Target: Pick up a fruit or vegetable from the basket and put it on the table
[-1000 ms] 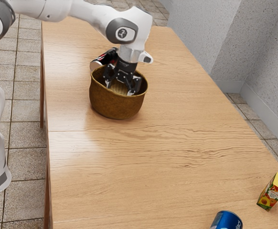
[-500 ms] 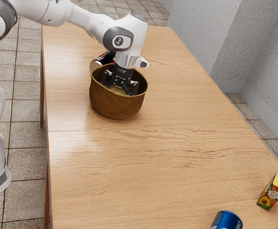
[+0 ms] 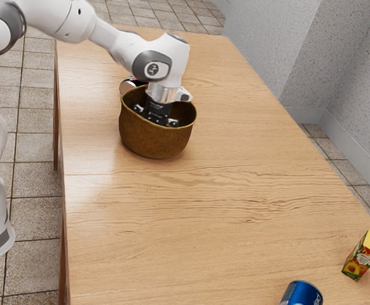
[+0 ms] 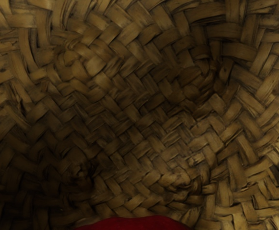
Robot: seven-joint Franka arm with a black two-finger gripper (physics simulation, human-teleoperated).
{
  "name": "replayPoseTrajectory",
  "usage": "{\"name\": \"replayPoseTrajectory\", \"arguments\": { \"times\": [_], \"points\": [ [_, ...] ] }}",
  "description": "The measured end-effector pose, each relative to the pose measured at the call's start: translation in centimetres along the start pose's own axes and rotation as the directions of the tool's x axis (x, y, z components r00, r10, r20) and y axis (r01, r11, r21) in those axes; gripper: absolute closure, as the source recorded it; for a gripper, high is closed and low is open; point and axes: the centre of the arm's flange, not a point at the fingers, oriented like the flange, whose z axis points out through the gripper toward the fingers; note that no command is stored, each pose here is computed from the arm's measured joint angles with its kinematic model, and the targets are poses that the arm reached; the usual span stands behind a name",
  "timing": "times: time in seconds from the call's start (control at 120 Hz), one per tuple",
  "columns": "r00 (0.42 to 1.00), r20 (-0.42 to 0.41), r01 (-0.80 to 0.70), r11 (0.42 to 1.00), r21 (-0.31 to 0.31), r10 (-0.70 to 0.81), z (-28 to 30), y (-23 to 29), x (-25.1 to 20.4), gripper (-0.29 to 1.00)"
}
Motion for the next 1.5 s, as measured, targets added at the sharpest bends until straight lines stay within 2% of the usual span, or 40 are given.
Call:
{"name": "replayPoseTrajectory", "arguments": {
  "times": [0.467,0.608,0.758,0.858,0.925,1.067,1.133,1.208,1.258,1.3,1.342,1.5],
  "points": [
    [1.0,-0.008,0.009,1.0,-0.008,-0.009,1.5,0.3,0.1,0.0],
    [1.0,-0.011,0.009,1.0,-0.008,-0.009,1.5,0.5,-0.1,0.25],
    [1.0,-0.01,0.013,1.0,-0.007,-0.013,1.6,0.6,-0.1,0.22],
    [1.0,-0.022,0.006,1.0,-0.013,-0.006,1.0,0.8,-0.2,0.34],
    [0.999,-0.055,-0.001,1.0,-0.028,-0.001,-1.0,0.9,0.3,0.35],
    [0.977,-0.209,-0.069,0.995,-0.072,0.053,-12.0,2.1,0.0,0.34],
    [0.959,-0.262,-0.129,0.99,-0.064,0.108,-15.3,4.9,-1.5,0.33],
    [0.921,-0.344,-0.206,0.978,-0.025,0.185,-18.5,13.1,-3.3,0.33],
    [0.897,-0.361,-0.272,0.962,-0.001,0.254,-18.5,18.8,-5.2,0.33],
    [0.883,-0.326,-0.356,0.935,0.003,0.337,-16.7,23.4,-7.5,0.34],
    [0.882,-0.269,-0.403,0.915,-0.007,0.387,-14.4,26.0,-7.7,0.34],
    [0.901,-0.12,-0.42,0.908,0.001,0.417,-7.3,28.4,-3.8,0.36]
  ]
}}
